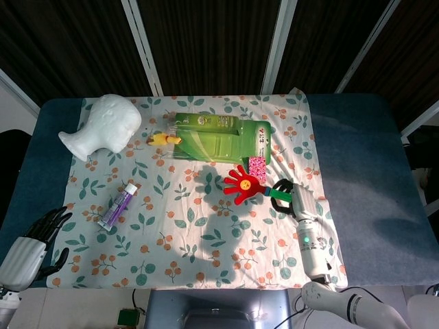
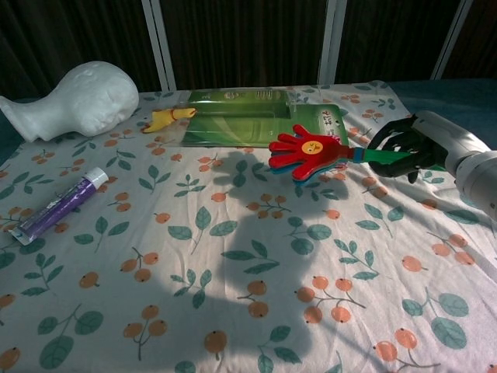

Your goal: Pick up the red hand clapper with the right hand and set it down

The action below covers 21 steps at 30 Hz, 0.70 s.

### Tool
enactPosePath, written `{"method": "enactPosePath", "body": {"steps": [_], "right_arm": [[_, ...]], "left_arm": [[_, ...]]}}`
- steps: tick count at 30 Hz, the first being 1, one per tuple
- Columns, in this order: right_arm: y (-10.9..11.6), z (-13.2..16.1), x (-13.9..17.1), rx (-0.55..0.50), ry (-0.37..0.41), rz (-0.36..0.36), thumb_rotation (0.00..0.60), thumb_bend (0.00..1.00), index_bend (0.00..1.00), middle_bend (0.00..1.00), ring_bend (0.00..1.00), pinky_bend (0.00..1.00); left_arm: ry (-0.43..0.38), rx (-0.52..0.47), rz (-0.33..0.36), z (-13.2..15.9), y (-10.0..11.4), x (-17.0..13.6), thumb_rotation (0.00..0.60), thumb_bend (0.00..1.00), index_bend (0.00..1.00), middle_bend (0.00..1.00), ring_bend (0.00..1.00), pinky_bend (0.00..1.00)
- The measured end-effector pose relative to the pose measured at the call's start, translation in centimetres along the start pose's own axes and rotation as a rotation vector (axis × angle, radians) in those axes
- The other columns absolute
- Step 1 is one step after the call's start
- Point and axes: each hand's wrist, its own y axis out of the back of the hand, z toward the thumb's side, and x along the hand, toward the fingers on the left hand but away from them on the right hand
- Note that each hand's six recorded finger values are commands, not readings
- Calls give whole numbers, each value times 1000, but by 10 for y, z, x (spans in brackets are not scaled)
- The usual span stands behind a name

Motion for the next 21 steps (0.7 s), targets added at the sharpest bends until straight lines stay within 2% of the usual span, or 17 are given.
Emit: {"method": "enactPosePath", "body": {"steps": [5, 11, 17, 21], "right_arm": [[1, 1, 0, -29, 13, -3, 600, 585, 1000, 749, 715, 823], [-3, 3, 2, -113, 47, 26, 600, 584, 1000, 800, 763, 861], [-8, 12, 7, -244, 134, 72, 600, 584, 1000, 826, 787, 877], [-10, 26, 15, -365, 230, 122, 600, 585, 1000, 827, 788, 888]], "left_arm": [[0, 2, 0, 0, 0, 0, 600, 492, 0, 0, 0, 173], [0, 4, 1, 0, 0, 0, 600, 491, 0, 0, 0, 172], [2, 5, 2, 0, 0, 0, 600, 492, 0, 0, 0, 172], [2, 5, 1, 0, -1, 0, 600, 493, 0, 0, 0, 172]]}}
